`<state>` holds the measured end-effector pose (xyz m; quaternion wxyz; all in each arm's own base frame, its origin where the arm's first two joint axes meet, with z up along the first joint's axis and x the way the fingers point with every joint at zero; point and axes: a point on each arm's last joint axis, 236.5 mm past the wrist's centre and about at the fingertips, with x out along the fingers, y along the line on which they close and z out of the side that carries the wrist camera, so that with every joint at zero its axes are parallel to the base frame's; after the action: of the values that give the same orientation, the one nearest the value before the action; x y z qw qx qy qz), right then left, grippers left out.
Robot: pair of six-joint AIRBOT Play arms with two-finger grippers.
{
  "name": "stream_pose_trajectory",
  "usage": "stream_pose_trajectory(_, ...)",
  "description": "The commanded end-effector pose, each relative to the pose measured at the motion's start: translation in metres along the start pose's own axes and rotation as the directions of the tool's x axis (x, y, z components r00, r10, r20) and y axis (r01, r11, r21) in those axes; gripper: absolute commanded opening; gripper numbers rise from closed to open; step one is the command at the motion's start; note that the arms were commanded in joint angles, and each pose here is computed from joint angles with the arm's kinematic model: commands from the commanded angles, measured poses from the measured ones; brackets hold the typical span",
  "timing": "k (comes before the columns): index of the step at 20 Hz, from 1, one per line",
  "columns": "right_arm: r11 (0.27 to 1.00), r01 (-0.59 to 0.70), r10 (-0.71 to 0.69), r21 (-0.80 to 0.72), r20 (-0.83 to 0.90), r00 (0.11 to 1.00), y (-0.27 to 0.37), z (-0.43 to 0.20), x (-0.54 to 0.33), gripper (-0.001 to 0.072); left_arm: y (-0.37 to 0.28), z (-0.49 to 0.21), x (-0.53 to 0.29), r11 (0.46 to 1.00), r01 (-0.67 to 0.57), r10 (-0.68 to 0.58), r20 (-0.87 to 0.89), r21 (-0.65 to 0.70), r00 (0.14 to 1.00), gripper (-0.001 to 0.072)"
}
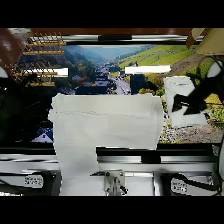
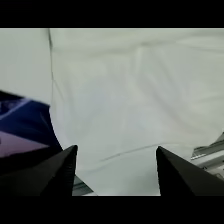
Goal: Fold the shirts.
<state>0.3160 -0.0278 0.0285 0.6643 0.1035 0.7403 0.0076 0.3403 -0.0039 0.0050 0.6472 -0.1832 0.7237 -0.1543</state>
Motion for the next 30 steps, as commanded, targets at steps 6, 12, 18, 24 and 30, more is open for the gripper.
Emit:
stream_pose_trajectory(6, 0.994, -0.081, 0.080, 0.074, 0.007, 0.997, -0.020, -0.056, 0.029, 0.0614, 0.029, -0.142, 0.090, 0.982, 0.114, -0.122, -0.042, -0.151, 0.992, 0.0509)
stream_pose_trajectory(12, 0.993, -0.089, 0.087, 0.076, 0.027, 0.996, -0.019, -0.052, 0.029, 0.0614, 0.041, -0.172, 0.108, 0.989, 0.070, -0.088, -0.139, -0.127, 0.986, 0.0548)
stream_pose_trajectory(18, 0.994, -0.075, 0.072, 0.078, 0.039, 0.997, -0.022, -0.049, 0.029, 0.0614, 0.030, -0.197, 0.134, 0.988, 0.088, -0.113, -0.212, -0.126, 0.971, 0.0528)
stream_pose_trajectory(24, 0.994, -0.073, 0.070, 0.085, 0.039, 0.997, -0.023, -0.049, 0.029, 0.0614, 0.014, -0.179, 0.149, 0.981, 0.127, -0.146, -0.130, -0.146, 0.981, 0.0293)
stream_pose_trajectory(30, 0.968, -0.237, 0.247, 0.086, -0.117, 0.962, 0.013, -0.093, 0.081, 0.0623, 0.009, -0.181, 0.149, 0.983, 0.143, -0.159, -0.141, -0.115, 0.977, 0.0027)
